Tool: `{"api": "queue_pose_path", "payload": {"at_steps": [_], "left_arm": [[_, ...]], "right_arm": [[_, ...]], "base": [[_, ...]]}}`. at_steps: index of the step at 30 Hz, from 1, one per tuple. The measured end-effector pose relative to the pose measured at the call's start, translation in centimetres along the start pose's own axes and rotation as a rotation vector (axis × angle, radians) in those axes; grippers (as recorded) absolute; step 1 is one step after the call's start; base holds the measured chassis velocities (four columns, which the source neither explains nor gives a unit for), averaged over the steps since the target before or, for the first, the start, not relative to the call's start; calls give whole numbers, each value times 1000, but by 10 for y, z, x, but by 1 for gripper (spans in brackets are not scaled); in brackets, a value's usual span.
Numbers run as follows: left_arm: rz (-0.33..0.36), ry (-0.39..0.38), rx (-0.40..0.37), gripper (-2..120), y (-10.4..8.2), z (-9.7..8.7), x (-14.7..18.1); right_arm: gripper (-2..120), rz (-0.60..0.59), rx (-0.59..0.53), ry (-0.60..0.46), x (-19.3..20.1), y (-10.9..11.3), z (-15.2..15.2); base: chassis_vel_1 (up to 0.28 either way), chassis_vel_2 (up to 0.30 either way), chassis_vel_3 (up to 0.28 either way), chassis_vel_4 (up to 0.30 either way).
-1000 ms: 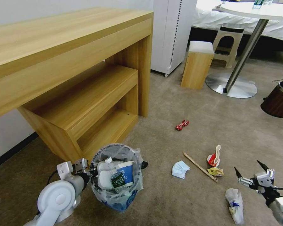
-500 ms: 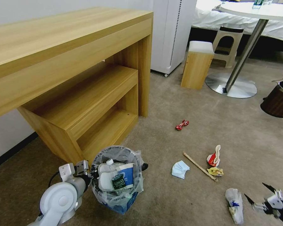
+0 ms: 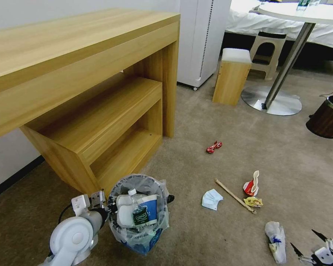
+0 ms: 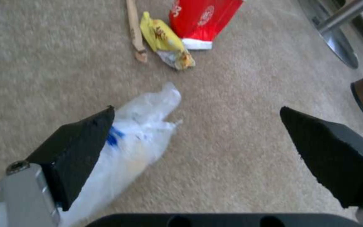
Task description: Pick up the trash bin and place the garbage on the floor into it.
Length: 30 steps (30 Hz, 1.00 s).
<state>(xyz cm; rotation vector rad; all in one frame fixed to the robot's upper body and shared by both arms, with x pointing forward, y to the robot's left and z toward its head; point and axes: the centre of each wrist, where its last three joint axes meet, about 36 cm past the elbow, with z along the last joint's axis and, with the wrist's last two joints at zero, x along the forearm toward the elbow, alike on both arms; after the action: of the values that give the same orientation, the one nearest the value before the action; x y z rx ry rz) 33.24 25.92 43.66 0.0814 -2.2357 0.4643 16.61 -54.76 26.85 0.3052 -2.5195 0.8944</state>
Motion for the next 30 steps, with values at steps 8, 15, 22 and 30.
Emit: {"api": "queue_pose_path", "payload": {"at_steps": [8,15,22,30], "left_arm": [[-7,2,-4,0,0,2,1],[-14,3,-7,0,0,3,2],[-16,5,-5,0,1,2,1],[-15,7,-2,0,2,-2,0]], "right_arm": [[100,-4,-69,-31,-7,38,-10],[100,-19,-97,-11,-9,62,-8],[100,-5,-123,47,-8,89,-8],[100,14,-108,78,-10,90,-3]], "base": [[0,0,0,0],[0,0,0,0],[0,0,0,0],[0,0,0,0]]}}
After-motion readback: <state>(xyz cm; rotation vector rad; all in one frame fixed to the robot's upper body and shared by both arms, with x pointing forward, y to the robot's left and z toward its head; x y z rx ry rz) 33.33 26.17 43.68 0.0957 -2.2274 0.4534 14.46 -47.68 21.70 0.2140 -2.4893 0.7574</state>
